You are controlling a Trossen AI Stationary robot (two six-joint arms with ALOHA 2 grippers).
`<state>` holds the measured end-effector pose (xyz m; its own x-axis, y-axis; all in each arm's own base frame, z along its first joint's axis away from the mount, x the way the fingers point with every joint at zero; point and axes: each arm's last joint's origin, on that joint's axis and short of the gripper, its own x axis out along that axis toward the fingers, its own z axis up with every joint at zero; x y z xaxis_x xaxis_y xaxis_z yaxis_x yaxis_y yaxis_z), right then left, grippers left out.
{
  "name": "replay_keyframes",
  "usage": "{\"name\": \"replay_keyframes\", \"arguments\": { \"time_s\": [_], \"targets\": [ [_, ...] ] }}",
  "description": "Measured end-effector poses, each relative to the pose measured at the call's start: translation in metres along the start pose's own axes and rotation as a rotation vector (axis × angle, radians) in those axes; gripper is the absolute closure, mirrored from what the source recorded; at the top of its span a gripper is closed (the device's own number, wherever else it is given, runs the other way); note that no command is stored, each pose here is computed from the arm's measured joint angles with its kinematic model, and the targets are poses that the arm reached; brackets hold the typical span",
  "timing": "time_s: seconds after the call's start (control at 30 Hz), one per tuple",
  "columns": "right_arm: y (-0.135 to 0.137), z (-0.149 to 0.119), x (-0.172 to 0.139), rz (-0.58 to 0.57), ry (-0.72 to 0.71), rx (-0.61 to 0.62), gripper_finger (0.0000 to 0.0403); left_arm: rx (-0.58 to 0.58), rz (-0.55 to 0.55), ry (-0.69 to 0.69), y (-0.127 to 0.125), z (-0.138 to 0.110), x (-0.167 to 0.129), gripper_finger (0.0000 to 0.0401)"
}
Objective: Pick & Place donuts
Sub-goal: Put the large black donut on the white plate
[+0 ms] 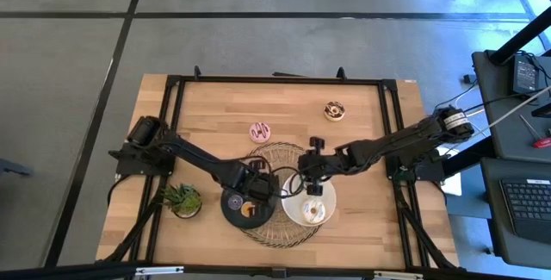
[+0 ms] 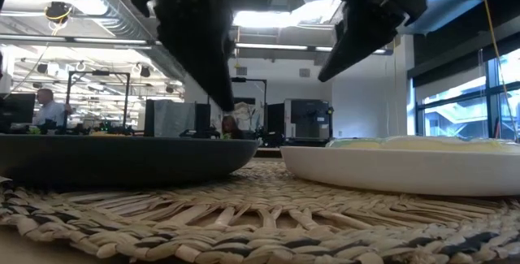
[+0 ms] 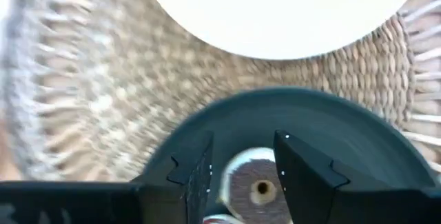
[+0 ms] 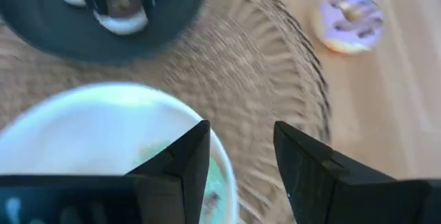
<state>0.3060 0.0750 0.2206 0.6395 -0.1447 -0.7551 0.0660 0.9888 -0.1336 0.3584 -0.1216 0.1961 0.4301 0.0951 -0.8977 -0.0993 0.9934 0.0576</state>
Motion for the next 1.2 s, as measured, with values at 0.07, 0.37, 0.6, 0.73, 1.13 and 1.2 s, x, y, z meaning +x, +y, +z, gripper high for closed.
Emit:
{"name": "replay_keyframes", "arguments": {
  "time_s": [0.07, 0.37, 0.6, 0.73, 1.13, 1.2],
  "targets": [
    [-0.003, -0.003, -0.006, -0.033, 0.027, -0.010, 0.0240, 0.030, 0.035, -0.034, 0.003, 0.001, -0.008, 0.0250],
    [-0.030, -0.017, -0.039, -0.262, 0.121, 0.108, 0.0240, 0.054, -0.023, -0.233, 0.032, -0.013, -0.023, 0.0253],
    [-0.063, -0.029, -0.052, -0.452, 0.195, 0.329, 0.0240, 0.012, -0.098, -0.502, 0.058, -0.050, -0.044, 0.0249],
    [-0.085, -0.032, -0.050, -0.510, 0.232, 0.421, 0.0240, -0.005, -0.070, -0.693, 0.071, -0.071, -0.066, 0.0251],
    [-0.193, -0.063, -0.036, -0.561, 0.315, 0.777, 0.0240, -0.104, -0.038, -0.825, 0.090, -0.100, -0.098, 0.0249],
    [-0.208, -0.074, -0.029, -0.543, 0.283, 0.851, 0.0240, -0.101, -0.045, -0.826, 0.090, -0.100, -0.098, 0.0251]
  ]
}}
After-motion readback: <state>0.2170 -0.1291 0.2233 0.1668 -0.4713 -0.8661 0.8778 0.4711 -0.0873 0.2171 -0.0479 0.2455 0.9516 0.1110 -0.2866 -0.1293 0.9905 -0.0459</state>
